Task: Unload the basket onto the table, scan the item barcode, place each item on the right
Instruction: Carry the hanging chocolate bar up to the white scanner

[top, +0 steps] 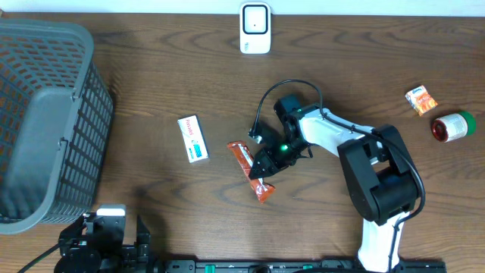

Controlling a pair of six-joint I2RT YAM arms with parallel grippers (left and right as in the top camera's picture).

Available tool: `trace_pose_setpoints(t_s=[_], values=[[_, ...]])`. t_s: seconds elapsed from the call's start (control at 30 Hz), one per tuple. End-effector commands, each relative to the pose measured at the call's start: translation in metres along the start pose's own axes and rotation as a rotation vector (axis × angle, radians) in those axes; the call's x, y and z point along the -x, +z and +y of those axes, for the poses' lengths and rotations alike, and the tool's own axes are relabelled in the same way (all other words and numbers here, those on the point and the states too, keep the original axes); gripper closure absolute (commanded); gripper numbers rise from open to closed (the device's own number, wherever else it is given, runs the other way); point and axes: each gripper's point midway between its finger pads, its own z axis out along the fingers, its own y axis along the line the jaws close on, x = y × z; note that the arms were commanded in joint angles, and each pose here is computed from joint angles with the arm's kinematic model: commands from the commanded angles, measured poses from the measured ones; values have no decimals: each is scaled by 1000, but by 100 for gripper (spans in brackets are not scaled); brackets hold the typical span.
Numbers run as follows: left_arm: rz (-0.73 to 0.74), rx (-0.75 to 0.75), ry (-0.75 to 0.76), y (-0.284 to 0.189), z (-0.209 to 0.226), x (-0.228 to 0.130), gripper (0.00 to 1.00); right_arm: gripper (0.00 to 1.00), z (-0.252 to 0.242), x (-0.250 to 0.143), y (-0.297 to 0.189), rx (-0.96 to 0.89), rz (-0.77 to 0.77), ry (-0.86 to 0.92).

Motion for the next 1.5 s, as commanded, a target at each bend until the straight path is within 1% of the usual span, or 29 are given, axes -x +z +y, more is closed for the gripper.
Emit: trace_pose_setpoints(t_s=[0.0,0.03,0.07,0.27,0.3,0.33,0.4,0.53,0.67,0.7,0.77,0.83,0.97,1.0,1.07,1.13,1.17,1.2,1.23,1.27,1.3,1.37,1.47], values=[[-12,-8,-1,-2,-1,1,1,83,-27,-15,11,-90,60,5],[-12,-8,-1,-2,-1,1,1,96,-28,-15,11,-100,61,3],[-12,-8,-1,-2,-1,1,1,99,-30,-15,10,-109,61,3],[-12,-8,-1,-2,-1,1,1,99,-30,-10,6,-120,45,-3],[-12,-8,-1,-2,-1,1,1,99,-31,-7,-1,-154,37,6],[-12,-8,-1,-2,-1,1,1,99,-31,-1,-16,-221,20,10],[-12,-8,-1,-2,-1,1,1,98,-25,3,-33,-282,-1,-4],[-12,-8,-1,-2,-1,1,1,99,-2,14,-92,-484,-146,-32],[-12,-8,-1,-2,-1,1,1,99,37,15,-136,-577,-278,-144],[-12,-8,-1,-2,-1,1,1,99,54,10,-147,-588,-304,-198],[-12,-8,-1,-2,-1,1,1,99,77,-1,-157,-589,-328,-264],[-12,-8,-1,-2,-1,1,1,99,88,-8,-160,-587,-332,-288],[-12,-8,-1,-2,-1,1,1,99,90,-15,-159,-588,-311,-285],[-12,-8,-1,-2,-1,1,1,99,81,-12,-165,-645,-327,-262],[-12,-8,-1,-2,-1,1,1,98,62,9,-190,-819,-440,-190],[-12,-8,-1,-2,-1,1,1,99,54,40,-214,-966,-571,-203],[-12,-8,-1,-2,-1,1,1,99,53,50,-220,-997,-609,-206],[-12,-8,-1,-2,-1,1,1,99,51,68,-228,-1033,-676,-214],[-12,-8,-1,-2,-1,1,1,99,49,76,-230,-1046,-699,-217],[-12,-8,-1,-2,-1,1,1,99,44,92,-235,-1092,-738,-240],[-12,-8,-1,-2,-1,1,1,99,40,98,-236,-1116,-740,-254],[-12,-8,-1,-2,-1,1,1,99,23,131,-244,-1254,-769,-322],[-12,-8,-1,-2,-1,1,1,99,22,166,-249,-1298,-811,-375]])
